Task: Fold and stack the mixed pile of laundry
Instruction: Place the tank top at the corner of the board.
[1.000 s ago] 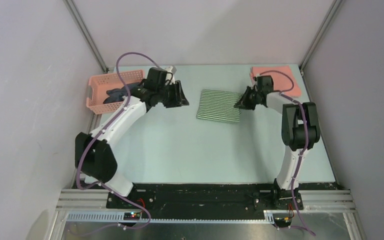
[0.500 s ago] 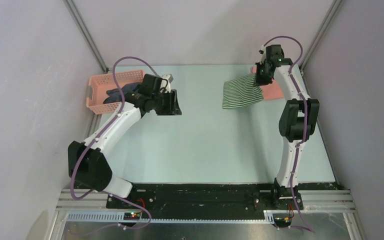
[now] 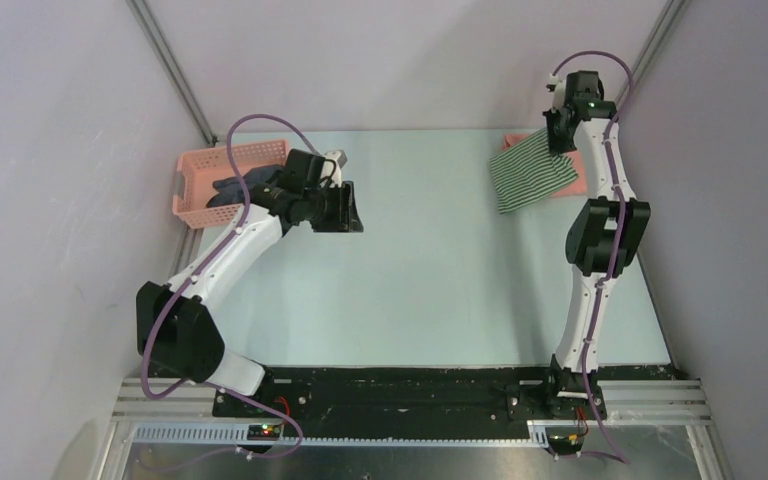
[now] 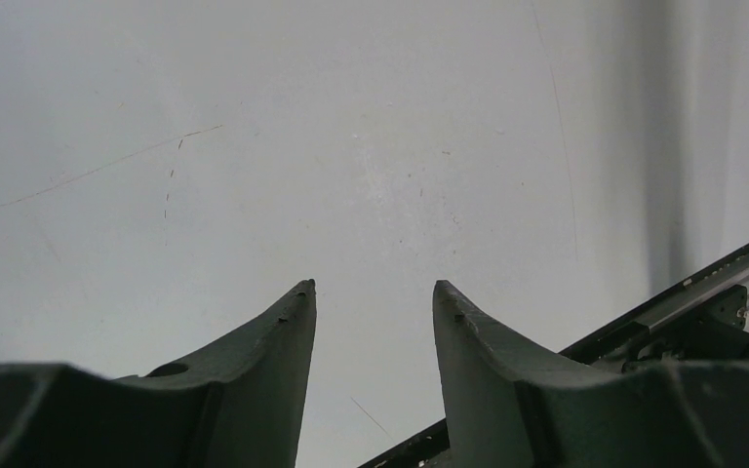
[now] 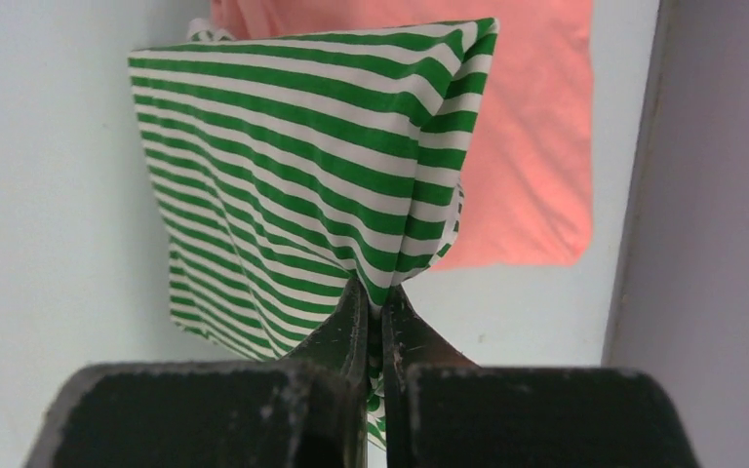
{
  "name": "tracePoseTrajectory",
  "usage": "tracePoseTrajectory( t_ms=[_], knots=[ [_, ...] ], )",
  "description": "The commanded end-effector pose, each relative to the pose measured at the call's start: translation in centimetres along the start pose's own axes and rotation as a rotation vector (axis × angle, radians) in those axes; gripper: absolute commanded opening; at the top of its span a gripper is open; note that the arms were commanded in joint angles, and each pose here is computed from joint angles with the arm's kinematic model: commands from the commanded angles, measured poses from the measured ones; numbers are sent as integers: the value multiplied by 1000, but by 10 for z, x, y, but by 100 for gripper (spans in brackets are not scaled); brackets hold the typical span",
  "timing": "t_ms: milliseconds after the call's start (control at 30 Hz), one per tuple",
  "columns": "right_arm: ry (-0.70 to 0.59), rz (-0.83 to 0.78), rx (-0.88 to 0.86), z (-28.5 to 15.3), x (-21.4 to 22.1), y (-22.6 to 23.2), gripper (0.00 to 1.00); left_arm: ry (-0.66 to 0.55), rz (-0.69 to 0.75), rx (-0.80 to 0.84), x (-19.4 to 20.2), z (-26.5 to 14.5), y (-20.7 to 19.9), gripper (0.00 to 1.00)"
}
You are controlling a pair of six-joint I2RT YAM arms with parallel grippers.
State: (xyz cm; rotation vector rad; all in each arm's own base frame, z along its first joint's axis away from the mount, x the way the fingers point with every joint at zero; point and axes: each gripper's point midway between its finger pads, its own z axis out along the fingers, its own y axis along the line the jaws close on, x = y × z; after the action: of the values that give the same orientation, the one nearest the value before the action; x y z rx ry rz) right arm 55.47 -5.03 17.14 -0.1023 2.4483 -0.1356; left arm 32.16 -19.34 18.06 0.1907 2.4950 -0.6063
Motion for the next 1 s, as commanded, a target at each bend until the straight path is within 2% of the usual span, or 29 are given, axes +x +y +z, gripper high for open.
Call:
tracePoseTrajectory(
  t_ms=[0, 200, 500, 767, 967],
  knots=[
    [-121, -104, 87, 0, -36, -29, 0, -11, 33, 1, -2, -1, 0, 53],
    [-127, -48, 88, 21, -30, -51, 0, -16, 36, -27, -3, 0, 5, 53],
    [-211, 115, 87, 62, -17, -82, 0, -23, 31, -69, -3, 2, 13, 54],
    [-320, 137, 60, 46, -29, -80, 0, -21, 26, -91, -4, 5, 17, 54],
    [-352, 310, 79, 42, -18, -110, 0, -28, 29, -99, -5, 4, 18, 55]
  ],
)
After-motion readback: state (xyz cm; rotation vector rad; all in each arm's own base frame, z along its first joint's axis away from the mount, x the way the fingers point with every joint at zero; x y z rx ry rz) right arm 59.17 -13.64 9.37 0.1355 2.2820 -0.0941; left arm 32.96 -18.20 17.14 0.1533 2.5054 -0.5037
